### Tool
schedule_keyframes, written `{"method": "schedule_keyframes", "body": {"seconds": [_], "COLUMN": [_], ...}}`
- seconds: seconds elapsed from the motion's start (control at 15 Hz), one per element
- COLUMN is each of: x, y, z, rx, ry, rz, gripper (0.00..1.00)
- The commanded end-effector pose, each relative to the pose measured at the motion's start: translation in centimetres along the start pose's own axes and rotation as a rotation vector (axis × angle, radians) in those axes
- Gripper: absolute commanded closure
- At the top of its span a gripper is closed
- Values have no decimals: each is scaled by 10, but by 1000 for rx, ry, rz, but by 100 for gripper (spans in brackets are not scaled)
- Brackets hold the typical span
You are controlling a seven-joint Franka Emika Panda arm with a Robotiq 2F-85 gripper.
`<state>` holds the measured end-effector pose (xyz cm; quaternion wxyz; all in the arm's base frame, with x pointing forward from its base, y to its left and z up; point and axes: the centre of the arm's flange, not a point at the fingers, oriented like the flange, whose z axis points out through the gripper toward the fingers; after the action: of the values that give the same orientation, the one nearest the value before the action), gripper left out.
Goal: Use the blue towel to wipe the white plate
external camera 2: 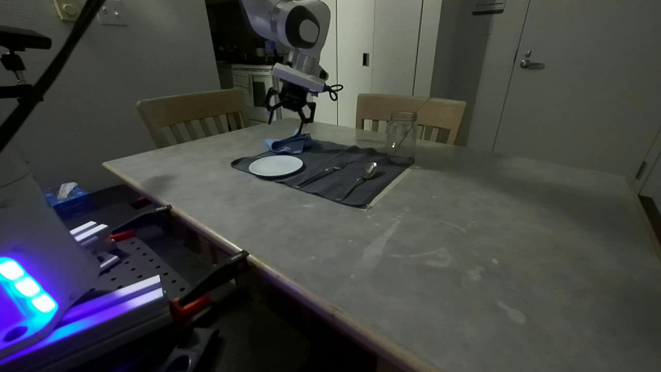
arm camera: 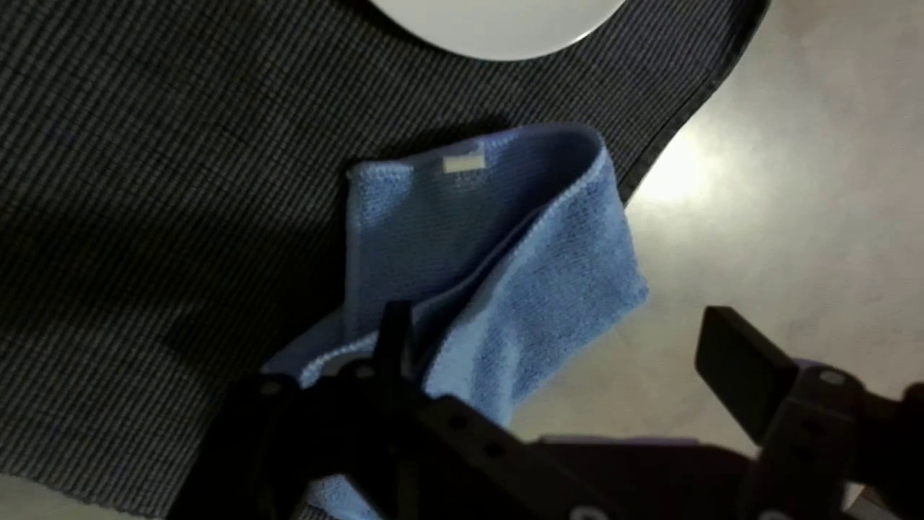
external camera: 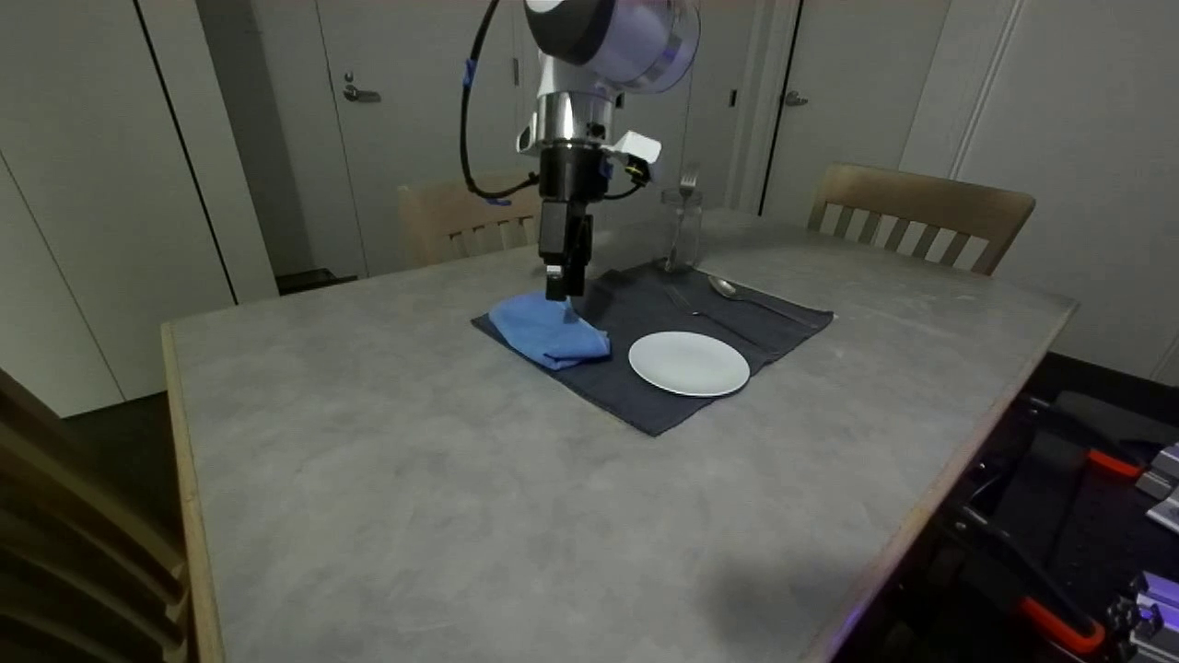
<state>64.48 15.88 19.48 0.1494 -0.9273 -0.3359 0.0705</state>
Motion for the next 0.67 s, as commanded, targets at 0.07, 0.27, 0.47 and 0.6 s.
{"method": "schedule_keyframes", "body": {"seconds": [0.07, 0.27, 0.47, 0.6], "x": [7, 13, 12, 9], "y": [-7, -9, -10, -9], "z": [26, 48, 63, 60], "rx": [4, 30, 37, 24], "ry": [-22, -41, -55, -41], "rz": [25, 51, 69, 87], "gripper": [0, 0, 0, 0]}}
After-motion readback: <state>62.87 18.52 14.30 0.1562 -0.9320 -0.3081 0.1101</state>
